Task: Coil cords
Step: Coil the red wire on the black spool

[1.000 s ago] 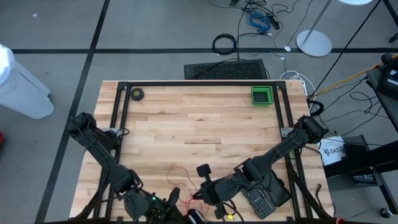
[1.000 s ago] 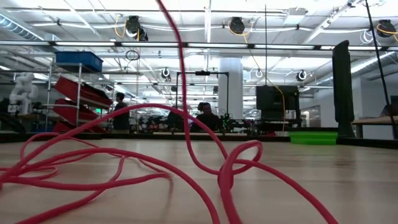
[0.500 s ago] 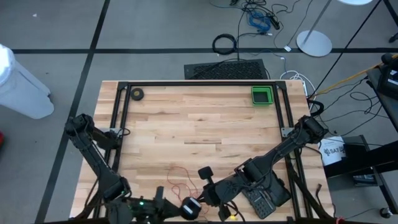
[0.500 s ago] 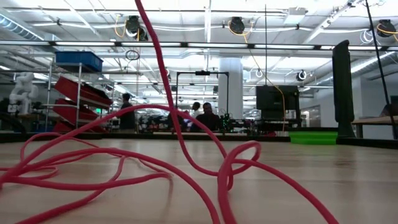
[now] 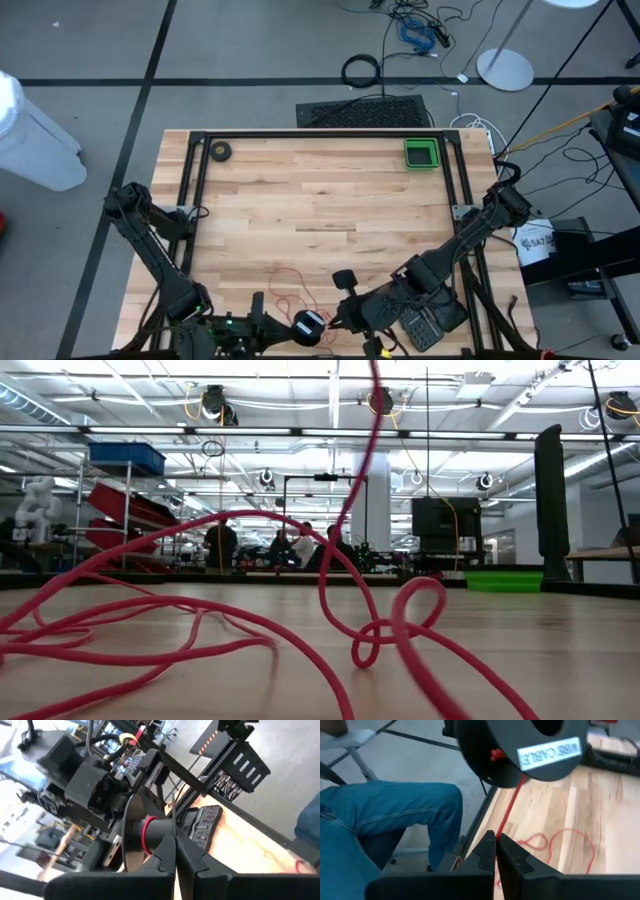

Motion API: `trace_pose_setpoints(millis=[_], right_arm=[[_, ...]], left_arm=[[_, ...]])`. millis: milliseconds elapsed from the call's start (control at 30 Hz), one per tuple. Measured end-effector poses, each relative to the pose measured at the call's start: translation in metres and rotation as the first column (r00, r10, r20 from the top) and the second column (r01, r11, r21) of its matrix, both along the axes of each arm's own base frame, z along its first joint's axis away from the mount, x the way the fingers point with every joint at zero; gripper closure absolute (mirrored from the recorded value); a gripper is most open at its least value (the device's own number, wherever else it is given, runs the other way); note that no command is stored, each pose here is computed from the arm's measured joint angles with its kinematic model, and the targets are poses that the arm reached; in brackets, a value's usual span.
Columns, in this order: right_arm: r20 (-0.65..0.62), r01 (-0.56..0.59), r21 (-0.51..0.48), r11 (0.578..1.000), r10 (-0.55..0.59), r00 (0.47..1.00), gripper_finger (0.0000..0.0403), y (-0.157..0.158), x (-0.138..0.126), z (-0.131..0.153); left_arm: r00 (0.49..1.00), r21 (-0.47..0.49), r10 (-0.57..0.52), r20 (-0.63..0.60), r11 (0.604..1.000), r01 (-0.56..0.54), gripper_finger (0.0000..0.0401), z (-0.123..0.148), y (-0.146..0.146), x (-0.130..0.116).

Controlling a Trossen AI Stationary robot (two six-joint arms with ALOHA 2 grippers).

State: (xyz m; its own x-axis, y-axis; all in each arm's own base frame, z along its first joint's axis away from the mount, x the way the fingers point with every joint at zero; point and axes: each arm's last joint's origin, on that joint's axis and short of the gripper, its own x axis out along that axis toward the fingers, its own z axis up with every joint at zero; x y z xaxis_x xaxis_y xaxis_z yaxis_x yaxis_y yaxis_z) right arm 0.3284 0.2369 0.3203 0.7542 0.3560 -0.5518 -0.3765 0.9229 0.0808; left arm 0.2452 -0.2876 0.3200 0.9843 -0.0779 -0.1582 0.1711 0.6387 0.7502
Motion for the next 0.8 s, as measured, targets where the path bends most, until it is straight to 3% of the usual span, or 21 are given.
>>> trace_pose_setpoints(millis=[333, 567, 800], right_arm=[[-0.077, 0.060, -0.037, 0.997, -0.063, 0.995, 0.0402, -0.002, -0.006, 0.004], [-0.037, 0.142, -0.090, 0.986, -0.146, 0.989, 0.0403, -0.001, -0.011, 0.021], [-0.010, 0.117, -0.141, 0.983, -0.120, 0.993, 0.0403, 0.002, -0.013, 0.022]], left_arm=[[0.972, -0.194, 0.019, -0.234, 0.979, -0.066, 0.0400, -0.006, 0.024, 0.018], [0.962, -0.256, 0.016, -0.271, 0.963, -0.088, 0.0400, -0.007, 0.031, 0.025], [0.953, -0.336, -0.005, -0.302, 0.936, -0.101, 0.0400, -0.008, 0.037, 0.031]])
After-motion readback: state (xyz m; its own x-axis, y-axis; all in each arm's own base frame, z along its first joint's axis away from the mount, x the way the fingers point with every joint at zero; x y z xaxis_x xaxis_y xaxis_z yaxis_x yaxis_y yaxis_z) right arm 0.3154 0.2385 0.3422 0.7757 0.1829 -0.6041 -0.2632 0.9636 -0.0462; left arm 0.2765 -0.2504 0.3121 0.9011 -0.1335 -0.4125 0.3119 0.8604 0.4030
